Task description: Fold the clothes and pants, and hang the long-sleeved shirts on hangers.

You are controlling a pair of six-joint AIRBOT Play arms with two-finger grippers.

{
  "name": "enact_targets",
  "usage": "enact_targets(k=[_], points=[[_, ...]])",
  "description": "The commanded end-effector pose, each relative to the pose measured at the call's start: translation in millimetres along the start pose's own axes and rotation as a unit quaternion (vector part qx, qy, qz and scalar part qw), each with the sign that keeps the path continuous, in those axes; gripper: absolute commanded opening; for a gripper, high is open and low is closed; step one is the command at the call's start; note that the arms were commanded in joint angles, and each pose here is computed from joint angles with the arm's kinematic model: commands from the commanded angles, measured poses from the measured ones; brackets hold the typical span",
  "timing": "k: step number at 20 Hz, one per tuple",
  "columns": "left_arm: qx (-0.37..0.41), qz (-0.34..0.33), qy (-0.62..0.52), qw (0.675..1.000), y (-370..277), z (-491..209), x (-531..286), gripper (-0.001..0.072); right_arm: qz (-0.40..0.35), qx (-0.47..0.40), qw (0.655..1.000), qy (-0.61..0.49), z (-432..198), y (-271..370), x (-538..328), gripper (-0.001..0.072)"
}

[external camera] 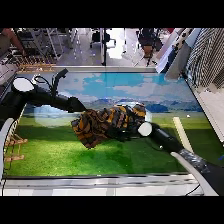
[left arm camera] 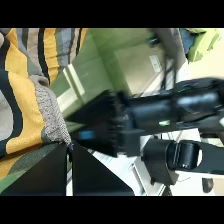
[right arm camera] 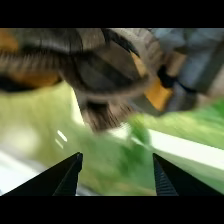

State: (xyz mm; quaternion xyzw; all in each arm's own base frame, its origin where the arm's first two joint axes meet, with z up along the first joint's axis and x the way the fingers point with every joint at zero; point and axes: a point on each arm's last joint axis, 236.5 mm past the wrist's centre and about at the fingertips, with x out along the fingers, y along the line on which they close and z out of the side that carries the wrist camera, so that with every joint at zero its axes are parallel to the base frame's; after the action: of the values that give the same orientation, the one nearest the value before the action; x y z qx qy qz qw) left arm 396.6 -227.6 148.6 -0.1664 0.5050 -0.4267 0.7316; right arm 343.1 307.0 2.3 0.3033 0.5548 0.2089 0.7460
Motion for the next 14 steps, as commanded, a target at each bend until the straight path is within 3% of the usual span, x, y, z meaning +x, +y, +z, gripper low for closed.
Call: enact_targets(k=[1, 4, 6, 7, 8, 9, 11, 14], points=[[0.0, -0.001, 0.003, 1.0, -0.3, -1.5, 0.7, 0.0012, 0.018, 0.13, 0.986, -0.102, 35.1, -9.9, 33.2, 0.0508], [-0.001, -0.005, 0.0, 1.0, -2.0, -0.2, 0.6, 0.0012, -0.006, 0.174, 0.981, -0.08, 29.5, -31.4, 60.0, 0.0483], [-0.002, -0.014, -0.004, 1.0, -6.2, 2.0, 0.4, 0.0012, -0.018, 0.189, 0.98, -0.063, 22.8, -37.6, 76.5, 0.0394], [-0.003, -0.021, -0.007, 1.0, -9.6, 3.1, 0.2, 0.0012, -0.021, 0.192, 0.98, -0.055, 21.5, -38.1, 81.1, 0.0278], [-0.004, -0.025, -0.009, 1.0, -11.8, 4.0, -0.3, 0.0012, -0.028, 0.176, 0.983, -0.041, 17.8, -36.2, 81.1, 0.006], [-0.005, -0.026, -0.011, 1.0, -11.6, 4.8, -1.7, 0.0012, -0.042, 0.138, 0.989, -0.026, 14.5, -33.8, 75.5, 0.002], [-0.007, -0.021, -0.02, 1.0, -8.1, 7.7, -9.9, 0.0012, -0.103, 0.034, 0.994, 0.016, 12.5, -39.3, 44.1, 0.0018], [-0.007, -0.036, -0.053, 0.998, -18.8, 17.6, -32.6, 0.0012, -0.216, -0.129, 0.967, 0.049, 29.7, -38.4, -62.6, 0.0018]])
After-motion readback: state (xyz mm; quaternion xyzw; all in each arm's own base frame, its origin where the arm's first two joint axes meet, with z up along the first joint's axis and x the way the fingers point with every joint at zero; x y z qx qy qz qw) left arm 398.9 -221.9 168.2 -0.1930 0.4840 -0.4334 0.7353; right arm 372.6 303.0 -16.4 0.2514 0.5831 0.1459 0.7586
